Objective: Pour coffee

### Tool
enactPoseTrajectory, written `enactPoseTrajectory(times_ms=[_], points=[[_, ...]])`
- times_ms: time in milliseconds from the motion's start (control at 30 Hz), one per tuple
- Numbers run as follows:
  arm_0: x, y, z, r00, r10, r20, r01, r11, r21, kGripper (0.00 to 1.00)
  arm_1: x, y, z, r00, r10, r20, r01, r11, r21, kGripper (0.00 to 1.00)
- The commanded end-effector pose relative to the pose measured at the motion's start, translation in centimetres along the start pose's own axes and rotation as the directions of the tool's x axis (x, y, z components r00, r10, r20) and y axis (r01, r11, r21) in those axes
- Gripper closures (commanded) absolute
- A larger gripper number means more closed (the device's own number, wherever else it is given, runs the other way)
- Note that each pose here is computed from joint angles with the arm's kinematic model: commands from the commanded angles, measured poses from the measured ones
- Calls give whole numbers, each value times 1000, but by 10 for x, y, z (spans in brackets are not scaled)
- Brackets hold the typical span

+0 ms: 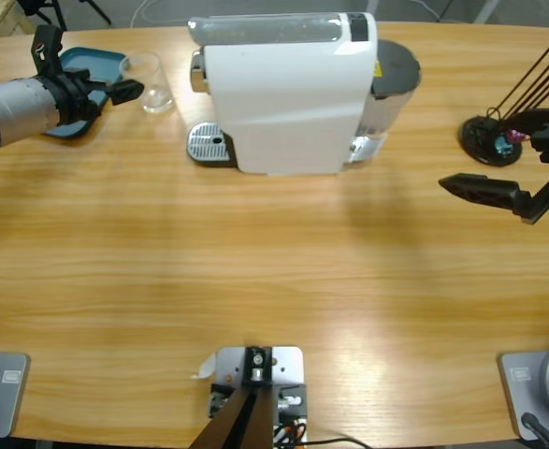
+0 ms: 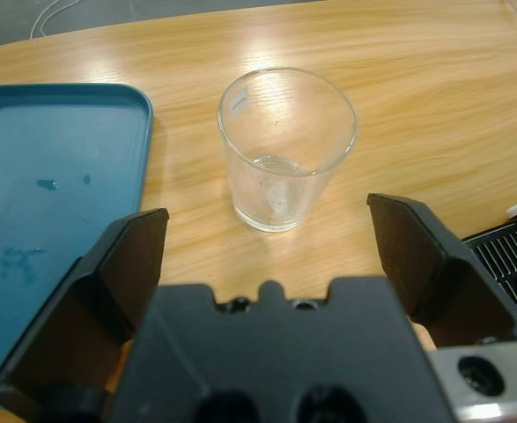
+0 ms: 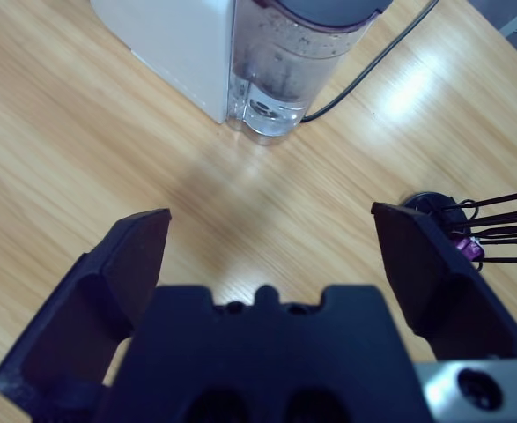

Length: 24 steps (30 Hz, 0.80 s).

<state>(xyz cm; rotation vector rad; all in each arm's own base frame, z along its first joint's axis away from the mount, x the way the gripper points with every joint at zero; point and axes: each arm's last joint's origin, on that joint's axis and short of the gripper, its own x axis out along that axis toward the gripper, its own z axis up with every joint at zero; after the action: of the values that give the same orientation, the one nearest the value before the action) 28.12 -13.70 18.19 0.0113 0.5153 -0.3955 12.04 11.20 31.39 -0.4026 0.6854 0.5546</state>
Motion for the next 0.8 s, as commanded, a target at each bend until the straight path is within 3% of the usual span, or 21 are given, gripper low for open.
enactPoseTrajectory(times_ms=[33, 800], points=[[22, 2, -1, 1000, -21, -13, 21, 1000, 13, 6, 15, 2, -8, 998, 11, -59, -12, 1000, -14, 0], [53, 11, 0, 998, -64, -29, 64, 998, -2, 0, 24, 2, -5, 998, 15, -61, -15, 1000, -2, 0]])
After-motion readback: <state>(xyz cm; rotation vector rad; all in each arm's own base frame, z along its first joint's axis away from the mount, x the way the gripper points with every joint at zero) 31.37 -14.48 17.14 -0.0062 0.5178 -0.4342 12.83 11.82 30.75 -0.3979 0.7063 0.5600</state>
